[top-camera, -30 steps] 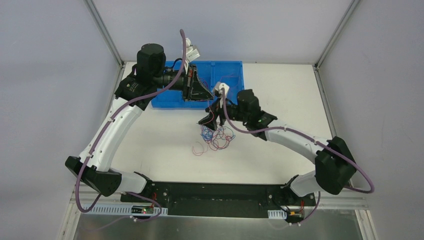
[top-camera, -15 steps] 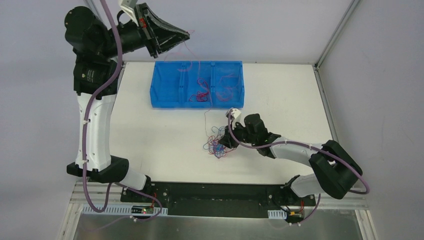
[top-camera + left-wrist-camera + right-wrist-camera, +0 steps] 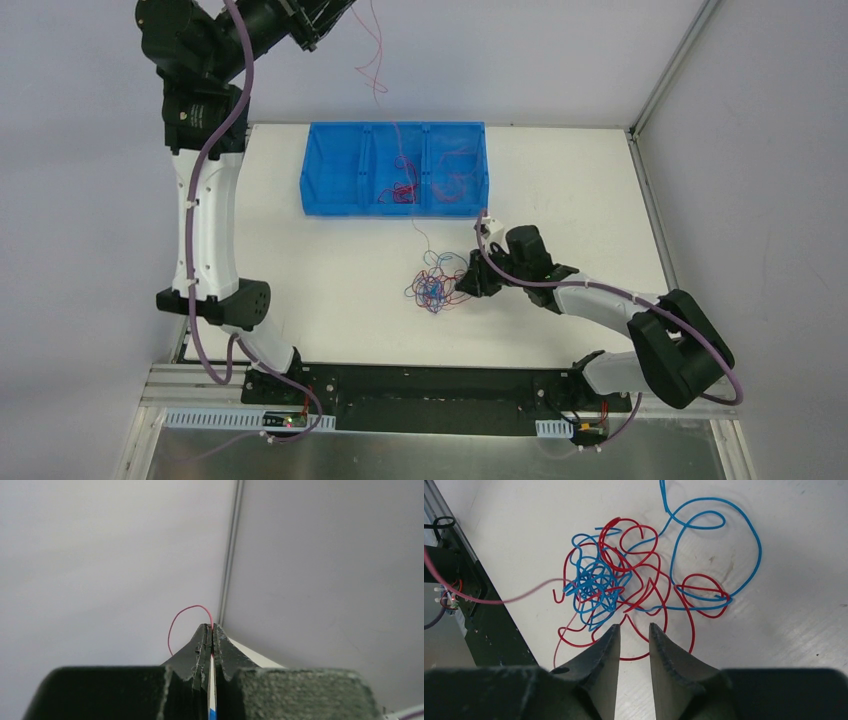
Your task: Untangle the cables
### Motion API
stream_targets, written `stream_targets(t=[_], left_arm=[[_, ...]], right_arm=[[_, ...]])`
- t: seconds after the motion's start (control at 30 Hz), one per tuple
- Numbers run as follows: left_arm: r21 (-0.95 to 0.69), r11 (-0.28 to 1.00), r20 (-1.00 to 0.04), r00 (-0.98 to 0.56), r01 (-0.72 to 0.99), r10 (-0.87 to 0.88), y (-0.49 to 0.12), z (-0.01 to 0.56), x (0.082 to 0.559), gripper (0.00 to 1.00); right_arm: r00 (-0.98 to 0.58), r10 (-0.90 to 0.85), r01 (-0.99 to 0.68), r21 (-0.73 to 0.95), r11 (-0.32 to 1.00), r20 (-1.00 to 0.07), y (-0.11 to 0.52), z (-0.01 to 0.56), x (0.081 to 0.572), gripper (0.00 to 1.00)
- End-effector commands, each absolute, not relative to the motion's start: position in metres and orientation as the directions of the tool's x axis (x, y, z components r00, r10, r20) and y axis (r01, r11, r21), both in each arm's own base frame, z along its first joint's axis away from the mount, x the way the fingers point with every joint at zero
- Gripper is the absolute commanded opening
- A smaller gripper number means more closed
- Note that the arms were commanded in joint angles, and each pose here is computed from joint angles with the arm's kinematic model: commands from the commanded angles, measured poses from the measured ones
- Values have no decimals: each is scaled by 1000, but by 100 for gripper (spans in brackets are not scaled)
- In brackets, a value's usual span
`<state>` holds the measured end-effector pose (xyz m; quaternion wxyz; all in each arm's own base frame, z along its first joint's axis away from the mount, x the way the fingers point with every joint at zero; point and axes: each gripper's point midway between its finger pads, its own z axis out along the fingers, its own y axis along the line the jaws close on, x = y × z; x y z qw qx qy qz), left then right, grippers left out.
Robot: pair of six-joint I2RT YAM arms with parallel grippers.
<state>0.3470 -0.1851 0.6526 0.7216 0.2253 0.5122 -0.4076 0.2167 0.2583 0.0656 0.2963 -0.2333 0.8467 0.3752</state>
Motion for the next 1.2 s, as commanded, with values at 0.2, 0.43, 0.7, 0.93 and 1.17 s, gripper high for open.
stream_targets(t=[0.2, 0.43, 0.7, 0.93, 1.17], left_arm=[[-38, 700, -770, 426, 713, -475, -158, 722, 368, 0], [-17, 657, -783, 399, 754, -478, -178, 715, 363, 0], [-12, 648, -792, 388, 762, -471, -186, 711, 356, 0], [-2, 666, -809, 390, 746, -440, -185, 705, 356, 0], [-32, 681, -881, 301, 732, -365, -189, 650, 370, 0]], right_arm=[[-782, -215, -588, 576, 569, -586, 247, 61, 185, 0], [-718, -133, -634, 564, 529, -683, 264, 126, 219, 62], [-588, -61, -748, 514, 420, -807, 312, 205, 257, 80], [-551, -59, -783, 491, 381, -832, 334, 243, 265, 0], [-476, 223, -833, 517, 197, -851, 326, 445, 234, 0]])
